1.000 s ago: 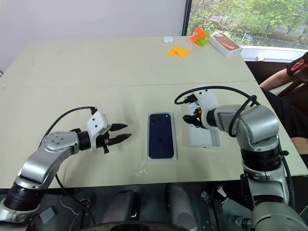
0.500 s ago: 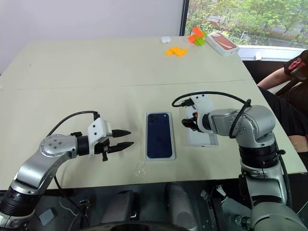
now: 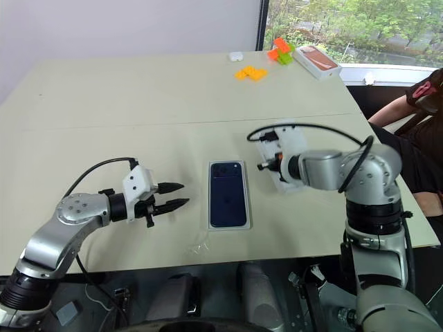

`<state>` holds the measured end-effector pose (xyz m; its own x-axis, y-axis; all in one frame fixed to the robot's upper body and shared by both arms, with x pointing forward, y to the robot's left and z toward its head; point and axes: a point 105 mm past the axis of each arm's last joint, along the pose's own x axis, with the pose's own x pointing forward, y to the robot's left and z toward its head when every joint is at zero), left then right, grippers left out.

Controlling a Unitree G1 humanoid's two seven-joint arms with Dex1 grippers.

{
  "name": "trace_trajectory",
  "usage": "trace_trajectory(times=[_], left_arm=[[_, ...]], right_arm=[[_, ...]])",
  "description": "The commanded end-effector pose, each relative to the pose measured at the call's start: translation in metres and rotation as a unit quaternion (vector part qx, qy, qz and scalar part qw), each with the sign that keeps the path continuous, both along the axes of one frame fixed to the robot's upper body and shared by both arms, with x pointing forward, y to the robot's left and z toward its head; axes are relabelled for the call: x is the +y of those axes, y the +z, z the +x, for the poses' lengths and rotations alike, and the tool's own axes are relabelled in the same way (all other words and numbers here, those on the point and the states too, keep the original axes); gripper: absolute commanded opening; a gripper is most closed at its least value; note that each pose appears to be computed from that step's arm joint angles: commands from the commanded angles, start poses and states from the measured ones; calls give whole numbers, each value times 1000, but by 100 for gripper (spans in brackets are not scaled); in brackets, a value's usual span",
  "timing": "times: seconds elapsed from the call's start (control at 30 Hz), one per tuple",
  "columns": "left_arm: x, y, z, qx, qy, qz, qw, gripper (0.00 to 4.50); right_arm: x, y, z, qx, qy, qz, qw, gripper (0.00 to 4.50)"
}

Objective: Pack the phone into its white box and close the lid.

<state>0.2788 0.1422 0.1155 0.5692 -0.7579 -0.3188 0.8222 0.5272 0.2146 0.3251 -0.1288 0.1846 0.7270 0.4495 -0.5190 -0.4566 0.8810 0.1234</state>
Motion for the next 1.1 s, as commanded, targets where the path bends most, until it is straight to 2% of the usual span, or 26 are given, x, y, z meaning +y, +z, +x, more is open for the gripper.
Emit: trace_trajectory(times=[0.03, 0.07, 0.17, 0.3, 0.43, 0.63, 0.8, 0.9, 0.97, 1.07, 1.1], left_arm=[[31, 13, 16, -36, 65, -3, 997, 197], [40, 15, 21, -41, 86, -6, 995, 197], [50, 17, 29, -51, 108, -5, 993, 197], [50, 17, 34, -57, 110, -6, 992, 197], [47, 16, 34, -58, 106, -7, 993, 197], [35, 14, 32, -55, 93, -11, 994, 197], [24, 15, 34, -56, 83, -16, 995, 197], [13, 16, 34, -57, 69, -26, 996, 197], [5, 17, 33, -60, 59, -32, 996, 197], [-9, 22, 33, -64, 47, -53, 995, 197], [-14, 24, 33, -64, 41, -61, 995, 197]], right_arm=[[48, 48, -33, -34, 153, 234, 960, 1], [61, 51, -45, -14, 179, 282, 942, 1], [85, 51, -62, 36, 196, 363, 910, 1], [112, 37, -57, 111, 136, 479, 860, 1], [128, 21, -54, 178, 80, 527, 827, 1], [143, -11, -55, 264, 24, 515, 816, 1], [135, -27, -50, 283, -15, 493, 823, 1], [131, -21, -48, 265, -10, 494, 828, 99], [123, -13, -45, 240, -7, 493, 836, 194], [103, 3, -47, 160, 42, 438, 883, 342], [95, 8, -51, 127, 69, 400, 905, 342]])
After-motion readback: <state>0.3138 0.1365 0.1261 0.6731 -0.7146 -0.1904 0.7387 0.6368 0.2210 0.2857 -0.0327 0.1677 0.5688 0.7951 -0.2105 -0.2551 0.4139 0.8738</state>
